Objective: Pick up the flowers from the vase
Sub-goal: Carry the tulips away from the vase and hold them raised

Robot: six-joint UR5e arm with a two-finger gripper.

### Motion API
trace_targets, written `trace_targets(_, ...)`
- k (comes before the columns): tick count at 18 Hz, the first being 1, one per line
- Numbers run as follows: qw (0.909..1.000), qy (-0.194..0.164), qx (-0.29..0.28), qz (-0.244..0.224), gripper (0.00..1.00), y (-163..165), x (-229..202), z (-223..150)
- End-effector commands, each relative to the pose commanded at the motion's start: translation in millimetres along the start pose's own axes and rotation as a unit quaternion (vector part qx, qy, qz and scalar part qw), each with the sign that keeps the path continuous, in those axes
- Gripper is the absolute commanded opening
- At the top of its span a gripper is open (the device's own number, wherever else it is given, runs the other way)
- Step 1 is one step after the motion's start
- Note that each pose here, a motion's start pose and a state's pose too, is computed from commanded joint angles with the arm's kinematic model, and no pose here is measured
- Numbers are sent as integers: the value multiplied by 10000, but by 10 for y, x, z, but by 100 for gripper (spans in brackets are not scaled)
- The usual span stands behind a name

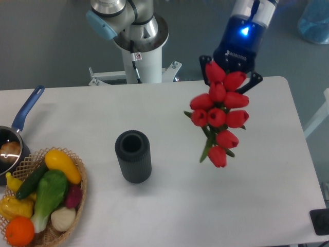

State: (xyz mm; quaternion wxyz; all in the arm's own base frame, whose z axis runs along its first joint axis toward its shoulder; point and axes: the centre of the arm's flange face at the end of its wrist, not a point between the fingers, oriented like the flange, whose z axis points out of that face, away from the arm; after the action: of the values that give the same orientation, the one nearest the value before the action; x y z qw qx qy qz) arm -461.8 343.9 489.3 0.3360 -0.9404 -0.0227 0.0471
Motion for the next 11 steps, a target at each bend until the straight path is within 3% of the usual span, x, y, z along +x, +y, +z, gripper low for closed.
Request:
trace_targets(2, 9982, -223, -561, 25, 0, 127, -93, 59)
trace_targets(4, 9897, -489, -1293, 381, 0, 252, -154, 50)
trace_targets(8, 9716, -434, -2258, 565, 0, 409, -271, 41)
trace_targets(11, 9435, -209, -3170, 938, 0, 580, -454, 88)
